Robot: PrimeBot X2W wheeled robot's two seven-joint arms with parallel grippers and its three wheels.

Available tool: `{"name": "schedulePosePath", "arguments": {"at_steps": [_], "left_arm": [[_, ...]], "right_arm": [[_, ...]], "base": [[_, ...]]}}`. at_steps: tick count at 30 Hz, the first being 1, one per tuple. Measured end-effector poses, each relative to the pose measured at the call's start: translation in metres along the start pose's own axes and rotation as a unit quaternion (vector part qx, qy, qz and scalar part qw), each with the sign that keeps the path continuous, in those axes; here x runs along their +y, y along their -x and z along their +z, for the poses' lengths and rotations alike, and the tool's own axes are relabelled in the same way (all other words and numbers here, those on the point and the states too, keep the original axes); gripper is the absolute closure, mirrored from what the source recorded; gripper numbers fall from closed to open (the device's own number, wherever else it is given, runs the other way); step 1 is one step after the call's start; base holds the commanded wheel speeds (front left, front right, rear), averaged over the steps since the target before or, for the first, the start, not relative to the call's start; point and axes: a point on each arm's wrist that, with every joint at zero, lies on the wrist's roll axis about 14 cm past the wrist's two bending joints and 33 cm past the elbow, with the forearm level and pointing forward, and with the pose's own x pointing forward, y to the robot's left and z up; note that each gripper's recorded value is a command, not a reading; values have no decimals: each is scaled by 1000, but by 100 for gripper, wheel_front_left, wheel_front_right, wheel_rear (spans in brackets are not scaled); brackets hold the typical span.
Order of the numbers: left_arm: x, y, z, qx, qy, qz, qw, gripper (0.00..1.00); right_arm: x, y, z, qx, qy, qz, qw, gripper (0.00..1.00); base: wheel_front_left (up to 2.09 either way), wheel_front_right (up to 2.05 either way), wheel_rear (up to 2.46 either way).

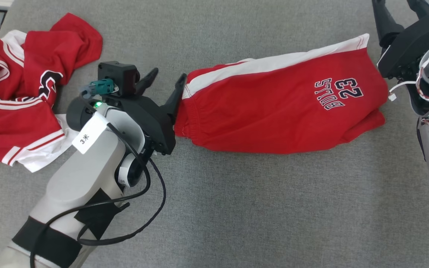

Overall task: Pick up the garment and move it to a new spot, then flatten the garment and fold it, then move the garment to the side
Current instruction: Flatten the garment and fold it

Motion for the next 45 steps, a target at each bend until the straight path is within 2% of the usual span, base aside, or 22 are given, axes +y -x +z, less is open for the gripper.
{"name": "schedulePosePath", "arguments": {"at_steps": [6, 10, 18, 24, 30, 36, 45], "left_arm": [[10, 9, 13, -32, -26, 13, 999, 0], [15, 26, 0, -33, -38, 18, 999, 0], [-15, 60, -27, -28, -57, -15, 998, 0], [-37, 79, -43, -21, -58, -38, 997, 0], [-50, 89, -44, -24, -68, -51, 996, 0], [-64, 89, -42, -28, -70, -66, 995, 0], [-71, 81, -54, -5, -59, -72, 996, 0]], "right_arm": [[3, 11, 13, -35, 10, 3, 999, 0], [-3, 30, 1, -32, 19, -9, 999, 0], [-18, 87, -36, 5, 45, -43, 998, 0], [-14, 122, -61, 32, 25, -60, 997, 0], [-24, 153, -77, 49, 18, -92, 994, 0], [-30, 170, -84, 56, 13, -106, 993, 0], [-30, 159, -95, 82, 2, -102, 991, 0]], "base": [[0, 0, 0], [0, 0, 0], [0, 0, 0], [0, 0, 0], [0, 0, 0], [0, 0, 0], [0, 0, 0]]}}
